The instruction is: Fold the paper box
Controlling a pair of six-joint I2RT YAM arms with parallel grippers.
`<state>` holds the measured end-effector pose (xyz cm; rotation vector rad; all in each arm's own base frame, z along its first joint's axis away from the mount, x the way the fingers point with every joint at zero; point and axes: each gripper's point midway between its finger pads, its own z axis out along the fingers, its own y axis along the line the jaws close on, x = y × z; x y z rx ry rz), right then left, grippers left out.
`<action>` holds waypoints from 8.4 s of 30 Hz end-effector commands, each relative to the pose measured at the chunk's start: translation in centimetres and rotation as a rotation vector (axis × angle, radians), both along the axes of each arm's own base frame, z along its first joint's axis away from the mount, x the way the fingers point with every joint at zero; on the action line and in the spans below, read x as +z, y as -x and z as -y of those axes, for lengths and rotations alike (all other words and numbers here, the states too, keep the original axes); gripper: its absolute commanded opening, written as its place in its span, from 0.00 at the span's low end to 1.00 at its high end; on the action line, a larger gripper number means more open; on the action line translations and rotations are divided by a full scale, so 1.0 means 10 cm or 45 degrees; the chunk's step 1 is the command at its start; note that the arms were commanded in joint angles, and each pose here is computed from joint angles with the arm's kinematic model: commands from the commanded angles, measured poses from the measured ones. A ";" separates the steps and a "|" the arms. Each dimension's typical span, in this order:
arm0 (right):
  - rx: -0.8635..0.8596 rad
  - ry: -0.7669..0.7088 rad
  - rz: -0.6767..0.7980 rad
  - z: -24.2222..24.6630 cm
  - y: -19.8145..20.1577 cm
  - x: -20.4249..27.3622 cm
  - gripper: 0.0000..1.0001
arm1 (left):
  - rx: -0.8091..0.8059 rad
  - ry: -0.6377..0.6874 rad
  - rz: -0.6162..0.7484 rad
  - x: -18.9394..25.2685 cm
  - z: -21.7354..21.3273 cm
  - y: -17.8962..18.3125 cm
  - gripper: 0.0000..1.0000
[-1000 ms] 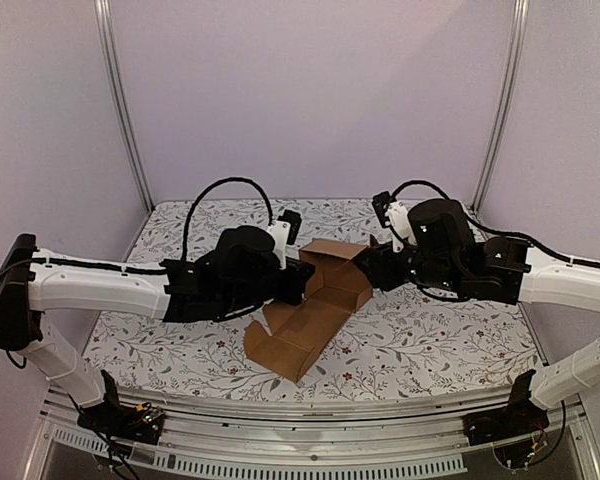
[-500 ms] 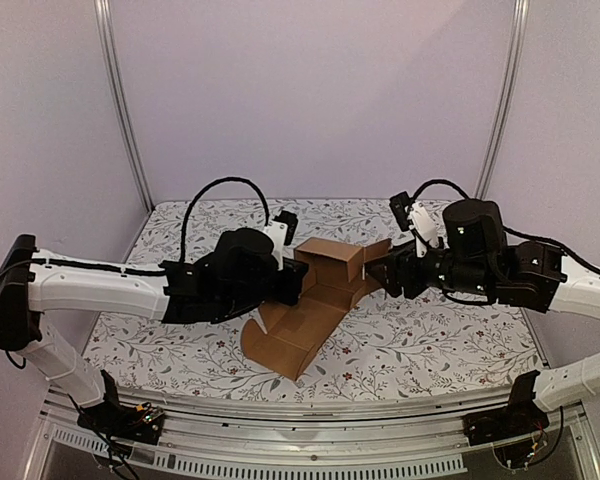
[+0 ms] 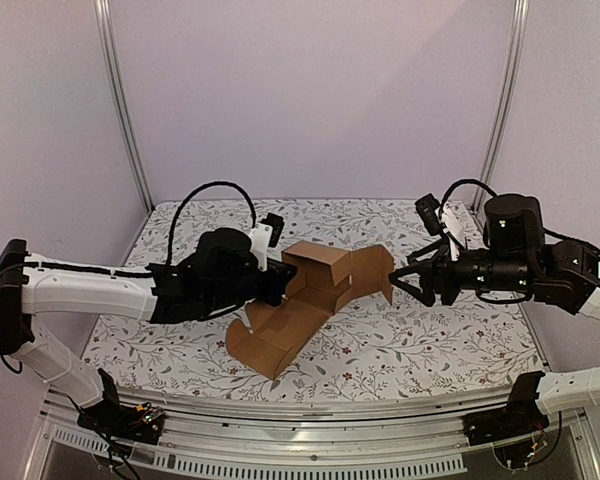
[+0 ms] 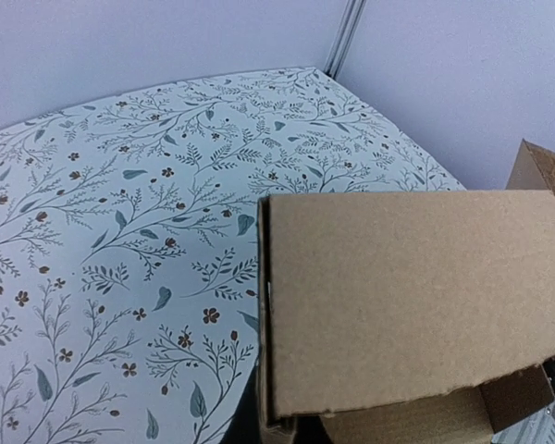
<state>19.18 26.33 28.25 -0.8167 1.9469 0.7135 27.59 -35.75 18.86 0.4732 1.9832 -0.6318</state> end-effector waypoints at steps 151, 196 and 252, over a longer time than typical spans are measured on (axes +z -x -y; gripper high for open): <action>-0.564 0.008 0.033 -1.51 -0.92 -0.74 0.00 | 0.217 -0.056 -0.032 0.12 0.24 0.34 0.00; 0.068 -0.042 0.470 -1.64 -1.01 -1.94 0.00 | -0.036 0.028 -0.199 -0.35 -0.07 0.00 0.10; -0.030 -0.109 0.420 -1.76 -1.24 -2.34 0.00 | -0.014 -0.076 -0.340 -0.93 -0.06 -0.08 0.04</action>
